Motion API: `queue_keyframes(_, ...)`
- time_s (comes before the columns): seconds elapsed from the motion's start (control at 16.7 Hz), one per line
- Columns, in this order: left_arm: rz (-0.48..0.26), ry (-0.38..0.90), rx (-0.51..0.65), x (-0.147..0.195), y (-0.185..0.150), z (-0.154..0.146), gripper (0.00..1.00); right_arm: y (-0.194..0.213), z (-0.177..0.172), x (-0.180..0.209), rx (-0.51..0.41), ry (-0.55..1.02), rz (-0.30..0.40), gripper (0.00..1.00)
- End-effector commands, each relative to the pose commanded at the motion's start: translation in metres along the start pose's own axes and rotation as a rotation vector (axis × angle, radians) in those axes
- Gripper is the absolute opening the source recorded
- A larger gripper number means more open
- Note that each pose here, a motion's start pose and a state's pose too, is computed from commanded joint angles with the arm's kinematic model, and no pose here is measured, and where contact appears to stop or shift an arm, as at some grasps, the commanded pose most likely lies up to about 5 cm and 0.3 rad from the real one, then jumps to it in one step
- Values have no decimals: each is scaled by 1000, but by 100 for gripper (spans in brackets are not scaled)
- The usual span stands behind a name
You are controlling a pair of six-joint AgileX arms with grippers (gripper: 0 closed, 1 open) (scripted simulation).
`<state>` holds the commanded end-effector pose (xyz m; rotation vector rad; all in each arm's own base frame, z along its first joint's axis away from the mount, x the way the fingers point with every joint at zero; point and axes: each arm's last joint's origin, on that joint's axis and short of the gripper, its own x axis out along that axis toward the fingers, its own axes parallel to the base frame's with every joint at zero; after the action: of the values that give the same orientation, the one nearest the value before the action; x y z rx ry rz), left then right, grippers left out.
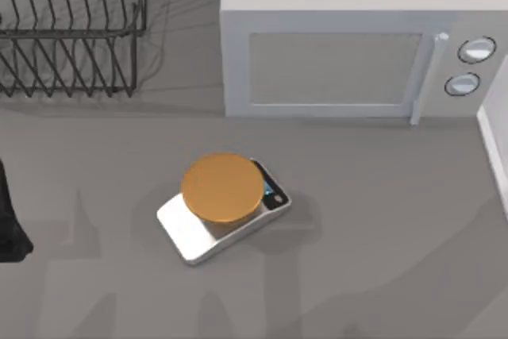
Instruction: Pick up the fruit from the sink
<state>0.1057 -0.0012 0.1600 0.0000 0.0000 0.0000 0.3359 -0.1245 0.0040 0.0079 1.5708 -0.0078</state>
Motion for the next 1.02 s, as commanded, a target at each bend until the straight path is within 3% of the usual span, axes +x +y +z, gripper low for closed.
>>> queue_keyframes(0.18, 0, 0, 0, 0, 0, 0, 100, 0, 0, 0, 0, 0, 0, 100)
queue_keyframes(0.96, 0, 0, 0, 0, 0, 0, 100, 0, 0, 0, 0, 0, 0, 2)
queue_keyframes(1.02, 0, 0, 0, 0, 0, 0, 100, 0, 0, 0, 0, 0, 0, 0)
